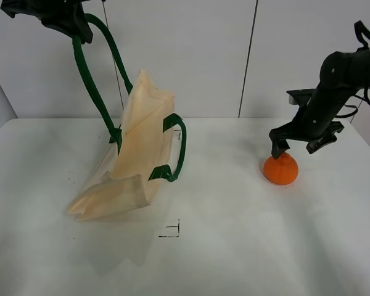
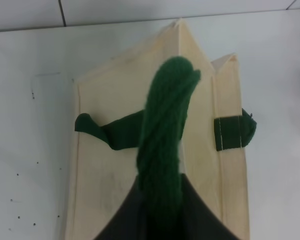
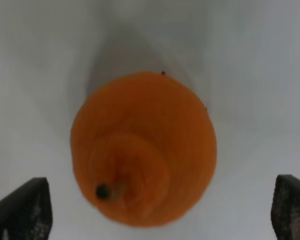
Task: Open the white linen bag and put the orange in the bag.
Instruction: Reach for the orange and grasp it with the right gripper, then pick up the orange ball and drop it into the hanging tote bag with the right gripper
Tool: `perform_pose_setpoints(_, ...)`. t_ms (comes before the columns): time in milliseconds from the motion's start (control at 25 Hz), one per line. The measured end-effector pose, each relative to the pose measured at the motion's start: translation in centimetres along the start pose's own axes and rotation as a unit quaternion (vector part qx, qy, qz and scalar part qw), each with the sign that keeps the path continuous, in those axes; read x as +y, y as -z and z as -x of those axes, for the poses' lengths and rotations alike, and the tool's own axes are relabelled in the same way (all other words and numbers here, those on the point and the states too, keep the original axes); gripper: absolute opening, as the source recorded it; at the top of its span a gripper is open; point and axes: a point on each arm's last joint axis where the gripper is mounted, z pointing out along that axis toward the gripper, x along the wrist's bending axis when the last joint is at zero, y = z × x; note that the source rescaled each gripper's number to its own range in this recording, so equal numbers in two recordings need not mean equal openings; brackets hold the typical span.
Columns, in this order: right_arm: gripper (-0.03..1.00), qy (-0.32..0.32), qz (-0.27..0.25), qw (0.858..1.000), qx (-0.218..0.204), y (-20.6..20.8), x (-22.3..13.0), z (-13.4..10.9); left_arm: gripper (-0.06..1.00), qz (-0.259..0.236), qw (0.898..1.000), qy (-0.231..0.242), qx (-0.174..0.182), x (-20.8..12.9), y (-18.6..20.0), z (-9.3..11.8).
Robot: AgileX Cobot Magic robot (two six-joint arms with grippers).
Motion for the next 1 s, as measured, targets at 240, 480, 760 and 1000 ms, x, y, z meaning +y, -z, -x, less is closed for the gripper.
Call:
perform_pose_setpoints(240,1.0,-0.008,-0.005,1.0,0.009,-4.5,0.3,0.0,0.0,0.0,1.0,0.0,0.0,0.0,0.0,0.0)
perform_pose_setpoints(480,0.57,-0.01,-0.007,1.0,0.013,-5.2,0.3,-0.2,0.0,0.0,1.0,0.0,0.0,0.0,0.0,0.0)
perform_pose_setpoints(760,0.0,-0.018,0.018,0.999,0.044,-2.5,0.7,-0.8,0.0,0.0,1.0,0.0,0.0,0.0,0.0,0.0)
perform_pose_setpoints(1000,0.0,-0.009,0.139,0.979,0.149,6.1,1.5,-2.9,0.0,0.0,1.0,0.0,0.0,0.0,0.0,0.0)
